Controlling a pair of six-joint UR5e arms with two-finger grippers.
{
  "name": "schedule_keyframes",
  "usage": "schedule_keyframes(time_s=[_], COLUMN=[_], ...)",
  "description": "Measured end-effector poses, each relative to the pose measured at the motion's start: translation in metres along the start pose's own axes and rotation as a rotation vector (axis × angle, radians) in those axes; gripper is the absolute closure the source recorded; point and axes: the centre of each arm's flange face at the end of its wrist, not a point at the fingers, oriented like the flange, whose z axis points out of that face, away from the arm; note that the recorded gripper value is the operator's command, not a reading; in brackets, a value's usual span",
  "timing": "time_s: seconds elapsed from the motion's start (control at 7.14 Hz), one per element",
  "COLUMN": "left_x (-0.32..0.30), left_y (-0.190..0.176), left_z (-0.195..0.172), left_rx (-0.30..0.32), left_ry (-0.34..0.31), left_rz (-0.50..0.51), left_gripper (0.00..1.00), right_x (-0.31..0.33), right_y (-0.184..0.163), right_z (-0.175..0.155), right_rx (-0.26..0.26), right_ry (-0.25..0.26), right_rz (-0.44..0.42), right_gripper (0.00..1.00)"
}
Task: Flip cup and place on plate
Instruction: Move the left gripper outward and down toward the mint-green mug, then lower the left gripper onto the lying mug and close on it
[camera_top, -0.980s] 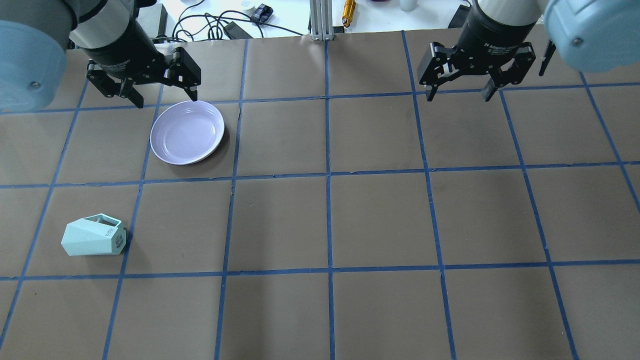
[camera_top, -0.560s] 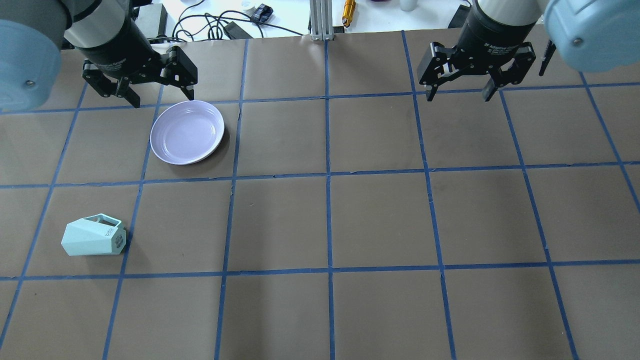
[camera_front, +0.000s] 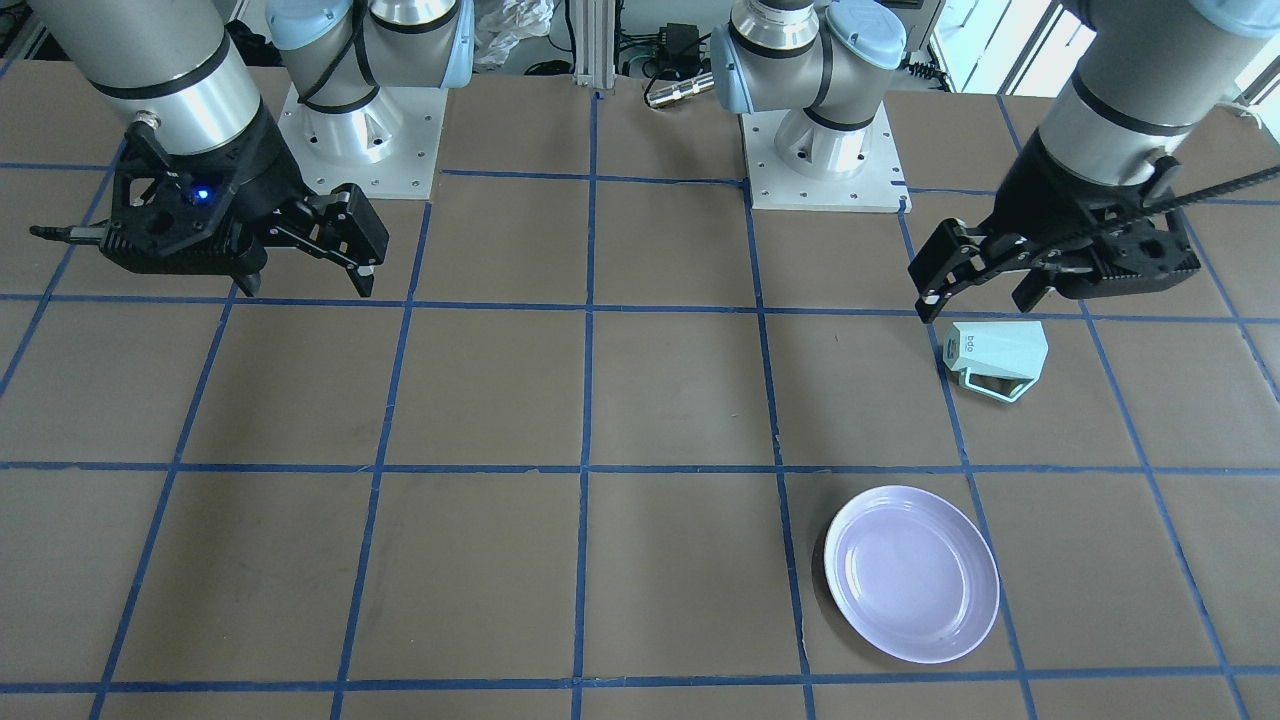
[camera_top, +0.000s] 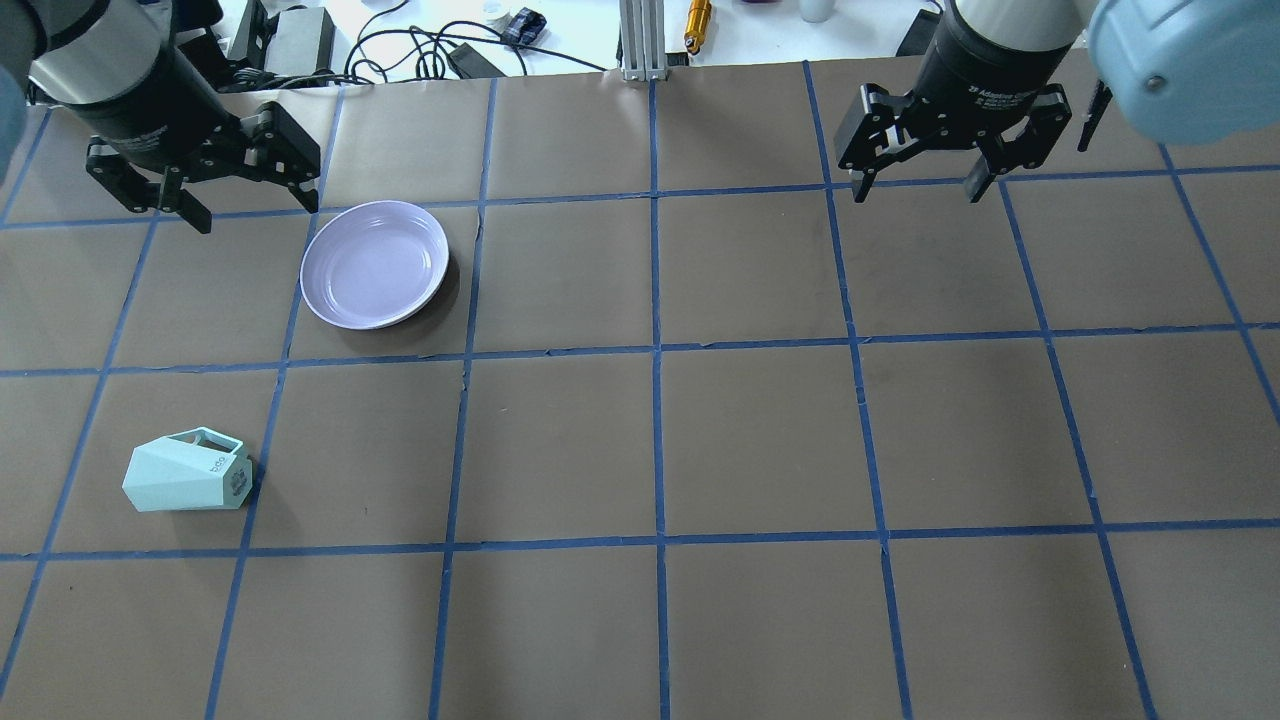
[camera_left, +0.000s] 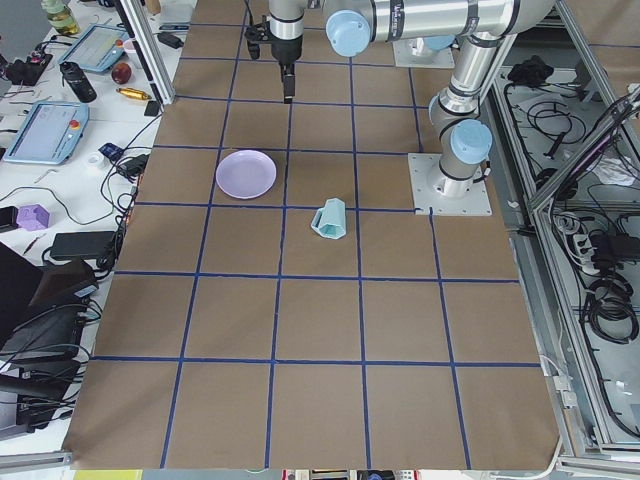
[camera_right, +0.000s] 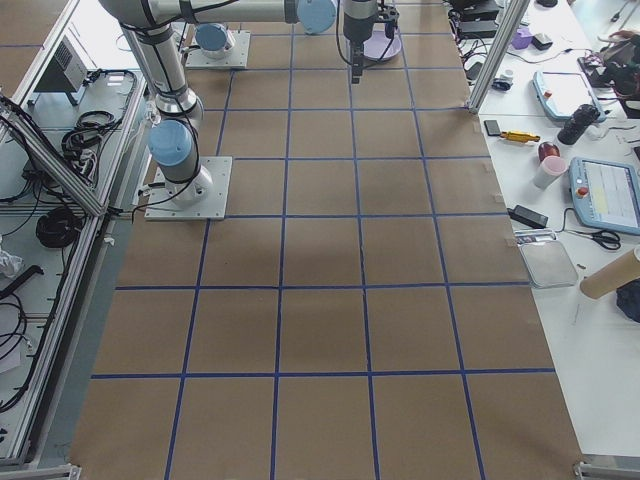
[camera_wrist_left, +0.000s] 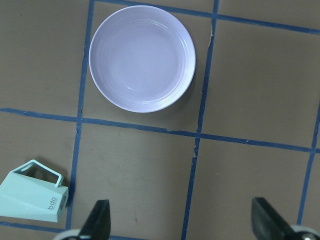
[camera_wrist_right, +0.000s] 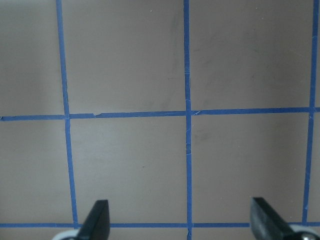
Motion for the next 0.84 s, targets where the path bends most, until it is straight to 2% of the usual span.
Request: schedule_keyframes(time_s=[0.28, 0.56, 0.84], left_x=[-0.07, -0.131, -0.184], left_y=[-0.007, -0.005, 0.007], left_z=[0.013, 0.032, 0.058], left_rx=[-0.065, -0.109, -0.121], left_ry=[0.026, 0.08, 0.193], left_rz=[0.029, 0.06, 0.044], left_gripper=[0.0, 0.0, 0.0], right_x=[0.0, 0.0, 0.0], right_y=[0.0, 0.0, 0.0], right_z=[0.0, 0.0, 0.0], right_rx=[0.0, 0.0, 0.0], right_ry=[0.0, 0.0, 0.0], right_rz=[0.0, 0.0, 0.0], right_gripper=[0.0, 0.0, 0.0])
